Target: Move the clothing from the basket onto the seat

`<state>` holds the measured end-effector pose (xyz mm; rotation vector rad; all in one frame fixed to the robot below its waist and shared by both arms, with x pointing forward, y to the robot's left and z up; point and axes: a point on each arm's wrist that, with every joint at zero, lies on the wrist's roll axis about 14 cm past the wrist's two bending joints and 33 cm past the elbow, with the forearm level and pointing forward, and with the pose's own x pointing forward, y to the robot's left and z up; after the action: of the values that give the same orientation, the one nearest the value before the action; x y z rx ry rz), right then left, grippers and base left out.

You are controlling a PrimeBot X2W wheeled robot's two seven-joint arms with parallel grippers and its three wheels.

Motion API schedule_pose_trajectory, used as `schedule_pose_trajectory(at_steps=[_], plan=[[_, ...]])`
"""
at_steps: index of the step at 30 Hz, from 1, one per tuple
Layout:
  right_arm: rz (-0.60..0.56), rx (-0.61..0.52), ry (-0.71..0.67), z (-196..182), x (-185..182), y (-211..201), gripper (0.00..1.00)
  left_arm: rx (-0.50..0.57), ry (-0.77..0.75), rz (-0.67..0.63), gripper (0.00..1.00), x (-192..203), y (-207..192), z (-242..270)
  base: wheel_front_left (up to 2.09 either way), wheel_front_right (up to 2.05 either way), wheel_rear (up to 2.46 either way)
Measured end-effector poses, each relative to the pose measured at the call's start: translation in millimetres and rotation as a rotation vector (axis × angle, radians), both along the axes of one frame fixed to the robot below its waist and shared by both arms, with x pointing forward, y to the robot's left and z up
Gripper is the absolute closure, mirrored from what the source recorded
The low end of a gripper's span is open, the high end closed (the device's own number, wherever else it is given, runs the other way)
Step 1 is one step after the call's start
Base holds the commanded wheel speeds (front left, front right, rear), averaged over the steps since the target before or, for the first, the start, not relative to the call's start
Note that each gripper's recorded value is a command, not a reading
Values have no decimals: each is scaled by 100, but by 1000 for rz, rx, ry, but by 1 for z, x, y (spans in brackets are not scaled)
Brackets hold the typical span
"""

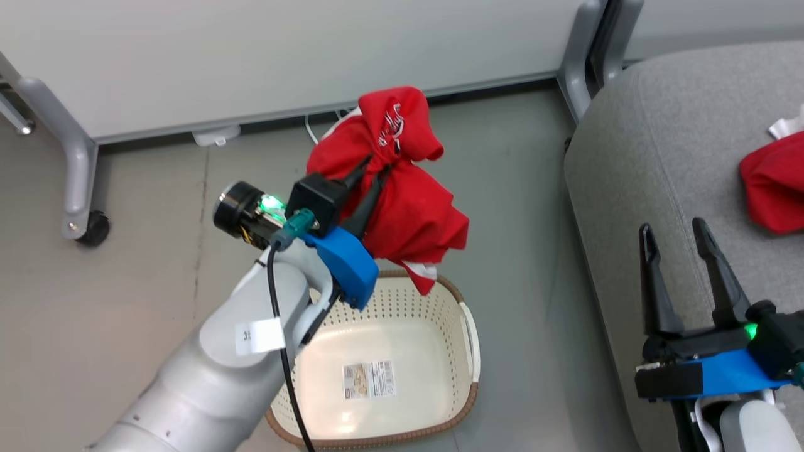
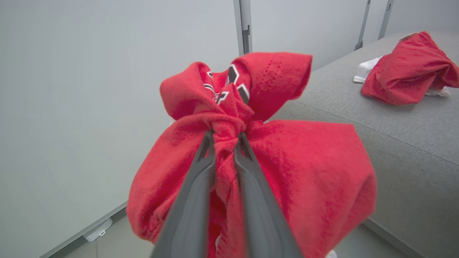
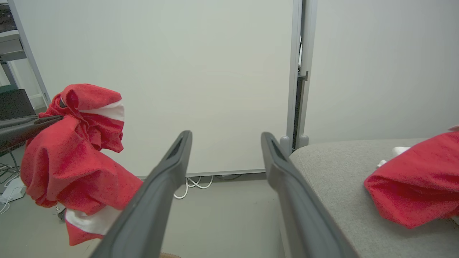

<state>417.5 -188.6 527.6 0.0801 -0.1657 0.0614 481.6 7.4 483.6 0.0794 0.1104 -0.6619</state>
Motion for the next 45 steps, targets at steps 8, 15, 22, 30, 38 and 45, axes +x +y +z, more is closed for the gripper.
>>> schedule_pose_trajectory(at_steps=[8,15,22,30,38,45], plan=[[17,10,-17,9,-24,7,0,-42,-50,-5,100,-35,-2,25,0,0,0],[60,24,-45,19,-32,23,0,-45,-90,2,100,-50,3,40,0,0,0],[182,24,-114,43,-21,61,0,-47,-103,10,100,-51,7,44,0,0,0],[395,1,-155,59,-6,126,0,-51,-100,13,100,-47,8,42,0,0,0],[531,-50,-106,43,7,169,0,-64,-107,18,100,-42,8,45,0,0,0],[590,-101,9,3,13,188,0,-68,-119,22,100,-40,9,48,0,0,0]])
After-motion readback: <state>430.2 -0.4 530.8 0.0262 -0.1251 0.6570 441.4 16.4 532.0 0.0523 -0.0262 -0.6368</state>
